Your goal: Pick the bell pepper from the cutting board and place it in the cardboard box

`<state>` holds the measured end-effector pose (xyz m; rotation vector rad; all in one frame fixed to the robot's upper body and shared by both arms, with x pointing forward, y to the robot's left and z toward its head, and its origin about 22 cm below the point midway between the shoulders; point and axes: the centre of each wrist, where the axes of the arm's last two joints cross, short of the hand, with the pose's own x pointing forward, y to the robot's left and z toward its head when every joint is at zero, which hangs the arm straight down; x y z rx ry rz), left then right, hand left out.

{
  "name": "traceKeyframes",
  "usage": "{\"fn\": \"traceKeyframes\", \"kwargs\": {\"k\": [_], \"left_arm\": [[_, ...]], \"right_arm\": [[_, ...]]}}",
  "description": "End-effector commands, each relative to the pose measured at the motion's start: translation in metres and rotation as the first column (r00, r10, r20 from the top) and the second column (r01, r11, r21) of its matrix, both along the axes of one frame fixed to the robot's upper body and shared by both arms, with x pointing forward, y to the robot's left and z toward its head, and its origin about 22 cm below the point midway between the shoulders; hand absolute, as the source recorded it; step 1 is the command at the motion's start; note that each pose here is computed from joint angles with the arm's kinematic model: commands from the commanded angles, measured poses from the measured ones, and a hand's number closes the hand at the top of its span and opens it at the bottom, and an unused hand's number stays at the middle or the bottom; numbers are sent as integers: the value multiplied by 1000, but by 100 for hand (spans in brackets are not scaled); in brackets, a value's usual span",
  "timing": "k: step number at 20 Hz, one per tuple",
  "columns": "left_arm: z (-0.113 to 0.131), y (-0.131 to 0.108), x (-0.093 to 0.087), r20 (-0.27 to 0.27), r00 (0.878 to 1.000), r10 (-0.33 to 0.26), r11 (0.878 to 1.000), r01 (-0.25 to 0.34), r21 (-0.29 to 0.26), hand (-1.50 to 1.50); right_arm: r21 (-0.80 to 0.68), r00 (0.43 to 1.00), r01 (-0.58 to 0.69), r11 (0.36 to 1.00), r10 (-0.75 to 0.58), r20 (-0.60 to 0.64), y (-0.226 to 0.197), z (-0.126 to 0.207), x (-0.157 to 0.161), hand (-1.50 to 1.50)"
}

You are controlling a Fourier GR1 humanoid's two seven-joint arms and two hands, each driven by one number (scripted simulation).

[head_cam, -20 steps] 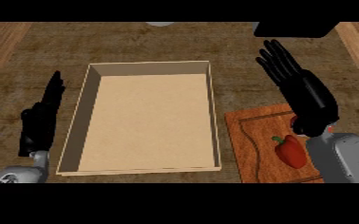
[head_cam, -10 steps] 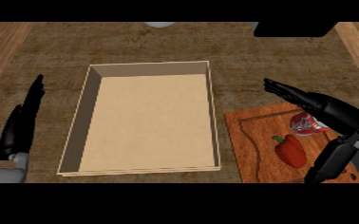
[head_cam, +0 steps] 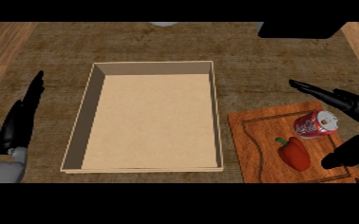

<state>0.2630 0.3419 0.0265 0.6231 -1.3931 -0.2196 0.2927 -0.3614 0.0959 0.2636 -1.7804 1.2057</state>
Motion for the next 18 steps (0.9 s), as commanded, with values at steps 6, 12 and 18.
{"fn": "traceKeyframes", "kwargs": {"k": [6, 12, 18], "left_arm": [[3, -2, 10, 5, 1000, -25, 1000, 25, 16, 0], [-8, 14, -2, -20, 1000, -20, 1000, 21, 18, 0], [3, 24, 1, -21, 1000, 12, 1000, -12, 11, 0]], "right_arm": [[-405, 942, -284, 869, 331, 49, -9, 11, 11, -150], [-621, 906, -322, 714, 422, 15, 11, -11, 24, -150], [-663, 891, -342, 666, 454, -4, 35, -24, 43, -150]]}}
